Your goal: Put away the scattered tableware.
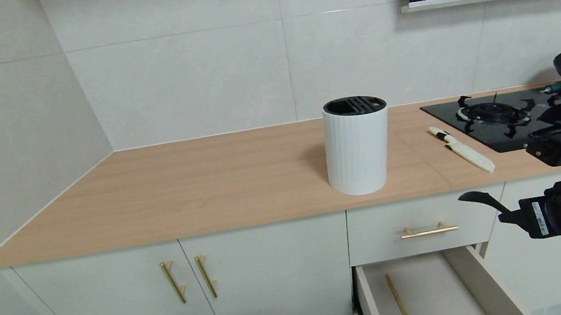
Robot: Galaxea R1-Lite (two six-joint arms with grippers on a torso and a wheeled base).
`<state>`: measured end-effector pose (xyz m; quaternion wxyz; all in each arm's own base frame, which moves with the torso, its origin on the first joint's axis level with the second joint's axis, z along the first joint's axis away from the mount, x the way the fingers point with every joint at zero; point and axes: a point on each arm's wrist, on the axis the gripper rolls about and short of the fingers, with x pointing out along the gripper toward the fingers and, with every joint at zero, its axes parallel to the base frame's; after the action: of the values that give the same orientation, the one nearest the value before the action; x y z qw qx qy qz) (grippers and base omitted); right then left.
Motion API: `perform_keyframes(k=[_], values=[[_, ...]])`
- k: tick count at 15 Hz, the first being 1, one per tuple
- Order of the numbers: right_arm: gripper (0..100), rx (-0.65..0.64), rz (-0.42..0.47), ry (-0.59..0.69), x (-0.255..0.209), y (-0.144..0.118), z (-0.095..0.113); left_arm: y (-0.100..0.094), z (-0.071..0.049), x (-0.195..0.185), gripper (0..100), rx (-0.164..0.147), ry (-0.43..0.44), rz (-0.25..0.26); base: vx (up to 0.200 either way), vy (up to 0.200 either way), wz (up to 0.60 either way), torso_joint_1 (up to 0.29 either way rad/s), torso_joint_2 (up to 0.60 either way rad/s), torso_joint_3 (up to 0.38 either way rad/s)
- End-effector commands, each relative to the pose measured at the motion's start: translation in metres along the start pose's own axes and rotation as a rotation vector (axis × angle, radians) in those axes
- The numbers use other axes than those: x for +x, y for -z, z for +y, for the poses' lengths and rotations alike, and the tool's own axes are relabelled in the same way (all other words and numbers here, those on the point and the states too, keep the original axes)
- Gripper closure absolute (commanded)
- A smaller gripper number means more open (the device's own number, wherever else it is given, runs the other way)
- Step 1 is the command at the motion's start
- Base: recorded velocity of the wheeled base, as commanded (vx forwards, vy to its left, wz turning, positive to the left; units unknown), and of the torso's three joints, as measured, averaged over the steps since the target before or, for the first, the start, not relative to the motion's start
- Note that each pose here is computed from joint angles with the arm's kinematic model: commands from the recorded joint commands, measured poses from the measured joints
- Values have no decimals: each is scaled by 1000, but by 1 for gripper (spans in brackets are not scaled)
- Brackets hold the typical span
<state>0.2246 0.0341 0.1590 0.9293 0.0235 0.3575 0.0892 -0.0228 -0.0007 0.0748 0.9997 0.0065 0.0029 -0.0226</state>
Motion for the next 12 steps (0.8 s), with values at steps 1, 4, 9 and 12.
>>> perform_keyframes(k=[1,4,9,12], values=[[100,-23,15,-25,-1,7,7,0,0,0,0,-1,-1,0,0,0,0,0,0,0],[100,-36,45,-24,4,11,8,0,0,0,0,-1,-1,0,0,0,0,-12,28,22],[100,-72,83,-24,12,16,7,0,0,0,0,-1,1,0,0,0,0,-174,405,229],[100,-71,115,-20,20,19,6,0,0,0,0,-1,1,0,0,0,0,-196,487,279]])
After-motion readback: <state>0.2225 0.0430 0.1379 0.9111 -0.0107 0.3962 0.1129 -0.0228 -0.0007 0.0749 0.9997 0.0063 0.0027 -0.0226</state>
